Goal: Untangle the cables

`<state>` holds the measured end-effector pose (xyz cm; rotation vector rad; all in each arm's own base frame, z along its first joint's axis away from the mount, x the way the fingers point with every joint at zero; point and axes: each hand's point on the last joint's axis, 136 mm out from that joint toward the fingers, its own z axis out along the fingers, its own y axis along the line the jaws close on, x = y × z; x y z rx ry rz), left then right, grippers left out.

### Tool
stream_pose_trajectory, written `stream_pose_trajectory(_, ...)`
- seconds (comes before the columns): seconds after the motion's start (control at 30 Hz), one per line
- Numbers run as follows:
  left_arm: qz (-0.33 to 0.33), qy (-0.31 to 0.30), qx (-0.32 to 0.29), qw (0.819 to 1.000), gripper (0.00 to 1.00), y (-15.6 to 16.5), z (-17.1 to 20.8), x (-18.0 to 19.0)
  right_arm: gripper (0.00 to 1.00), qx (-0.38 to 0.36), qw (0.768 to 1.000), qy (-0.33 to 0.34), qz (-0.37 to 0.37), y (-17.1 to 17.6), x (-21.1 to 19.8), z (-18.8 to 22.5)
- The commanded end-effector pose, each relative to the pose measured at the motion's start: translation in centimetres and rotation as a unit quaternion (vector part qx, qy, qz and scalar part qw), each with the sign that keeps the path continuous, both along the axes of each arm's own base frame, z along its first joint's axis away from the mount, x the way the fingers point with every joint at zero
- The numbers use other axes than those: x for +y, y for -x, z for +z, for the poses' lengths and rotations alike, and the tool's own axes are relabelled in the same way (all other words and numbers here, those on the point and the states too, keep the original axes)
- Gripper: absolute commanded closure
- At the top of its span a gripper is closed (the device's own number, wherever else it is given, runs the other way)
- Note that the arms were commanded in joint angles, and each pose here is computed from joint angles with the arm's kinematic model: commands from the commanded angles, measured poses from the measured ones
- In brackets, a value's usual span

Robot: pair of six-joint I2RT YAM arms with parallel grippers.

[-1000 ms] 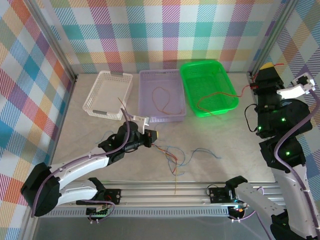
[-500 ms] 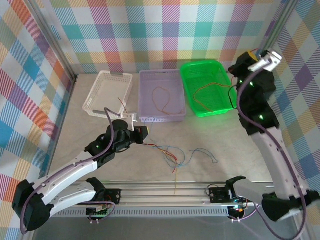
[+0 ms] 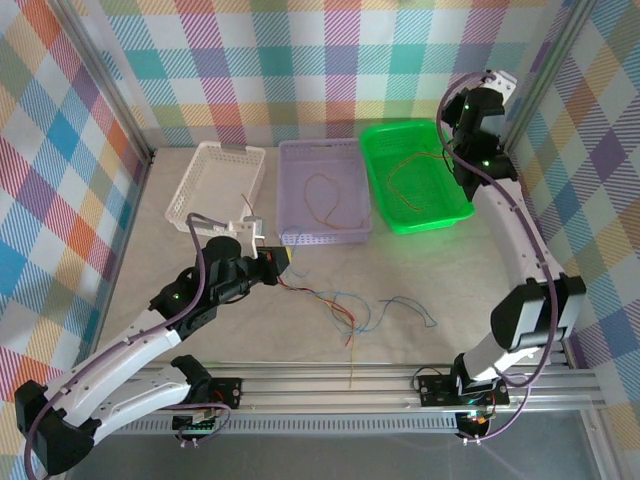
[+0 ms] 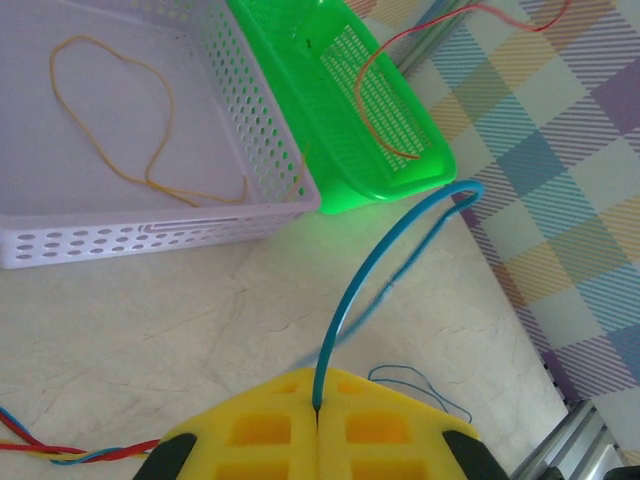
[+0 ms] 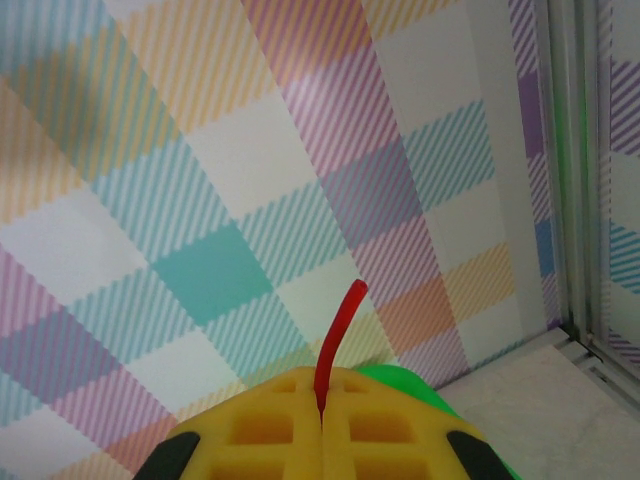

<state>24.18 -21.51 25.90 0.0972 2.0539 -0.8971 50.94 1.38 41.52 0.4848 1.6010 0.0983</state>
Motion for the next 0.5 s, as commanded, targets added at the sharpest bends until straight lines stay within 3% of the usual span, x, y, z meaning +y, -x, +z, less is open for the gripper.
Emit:
stream_pose_trajectory(0.0, 0.008, 0.008, -0.019, 1.000, 1.00, 0.1, 2.4, 0.7, 1.00, -0.010, 1.000, 0.020, 0.004, -1.7, -0.2, 0.4)
stream_pose_trajectory(0.2, 0.011, 0.011, -0.024, 1.000, 1.00, 0.4, 3.5, 1.0, 1.00, 0.030, 0.999, 0.039, 0.015, -5.1, 0.4, -4.2)
stream_pose_trajectory(0.47, 0.016, 0.015, -0.027, 0.999, 1.00, 0.4, 4.0, 1.2, 1.00, 0.107, 0.993, 0.028, 0.037, -7.1, 1.4, -12.4)
